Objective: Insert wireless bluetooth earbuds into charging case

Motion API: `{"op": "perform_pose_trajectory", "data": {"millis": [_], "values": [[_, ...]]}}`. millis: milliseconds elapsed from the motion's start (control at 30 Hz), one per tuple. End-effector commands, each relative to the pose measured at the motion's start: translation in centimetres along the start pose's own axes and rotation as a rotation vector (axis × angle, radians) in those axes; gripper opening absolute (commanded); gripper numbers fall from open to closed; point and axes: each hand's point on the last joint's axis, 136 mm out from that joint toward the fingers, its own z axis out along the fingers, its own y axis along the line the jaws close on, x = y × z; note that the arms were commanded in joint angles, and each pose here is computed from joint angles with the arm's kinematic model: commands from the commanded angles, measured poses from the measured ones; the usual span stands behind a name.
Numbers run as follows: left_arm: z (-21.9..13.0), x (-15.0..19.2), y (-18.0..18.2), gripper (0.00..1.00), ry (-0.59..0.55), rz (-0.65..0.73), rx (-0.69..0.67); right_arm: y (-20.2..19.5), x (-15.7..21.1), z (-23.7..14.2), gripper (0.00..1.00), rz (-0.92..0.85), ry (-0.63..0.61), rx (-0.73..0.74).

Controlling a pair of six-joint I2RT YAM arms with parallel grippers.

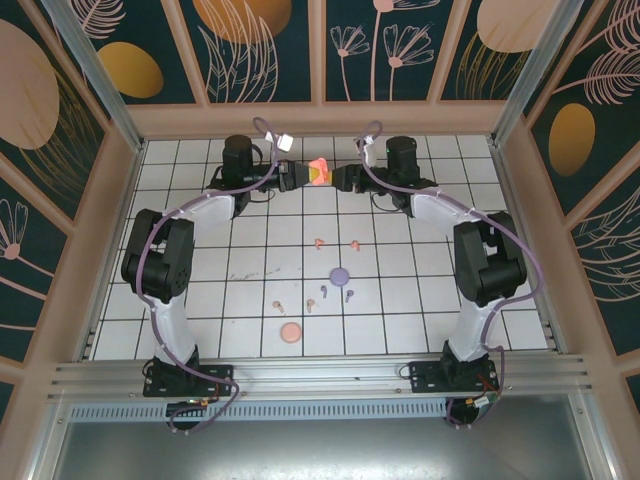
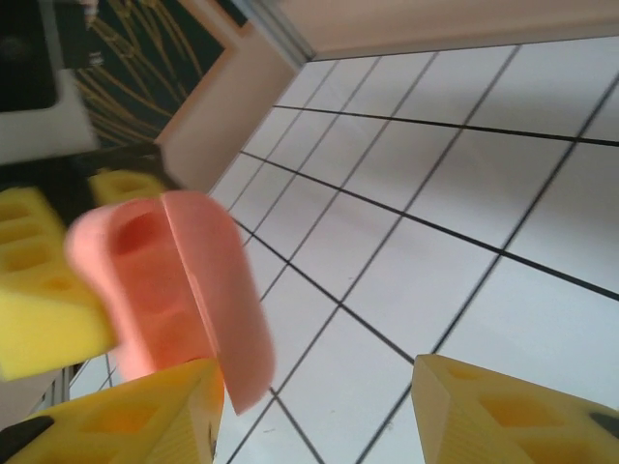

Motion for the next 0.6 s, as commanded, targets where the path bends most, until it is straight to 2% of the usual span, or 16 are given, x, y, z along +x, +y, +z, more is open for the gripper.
{"op": "perform_pose_trajectory", "data": {"millis": [0, 200, 400, 567], "values": [[-0.3, -0.6, -3.4, 0.0, 0.005, 0.079, 0.072, -1.9, -0.1, 0.0, 0.55, 0.031, -0.009, 0.05], [-0.3, -0.3, -3.1, 0.0, 0.005, 0.075, 0.066, -0.7, 0.1, -2.0, 0.55, 0.02, -0.021, 0.028], [-0.2, -0.2, -3.3, 0.0, 0.01, 0.073, 0.081, 4.4, -0.1, -3.9, 0.55, -0.045, -0.019, -0.172], [-0.4, -0.4, -4.0, 0.0, 0.0, 0.074, 0.109, 5.6, -1.0, -4.0, 0.52, -0.039, -0.028, -0.247]]}}
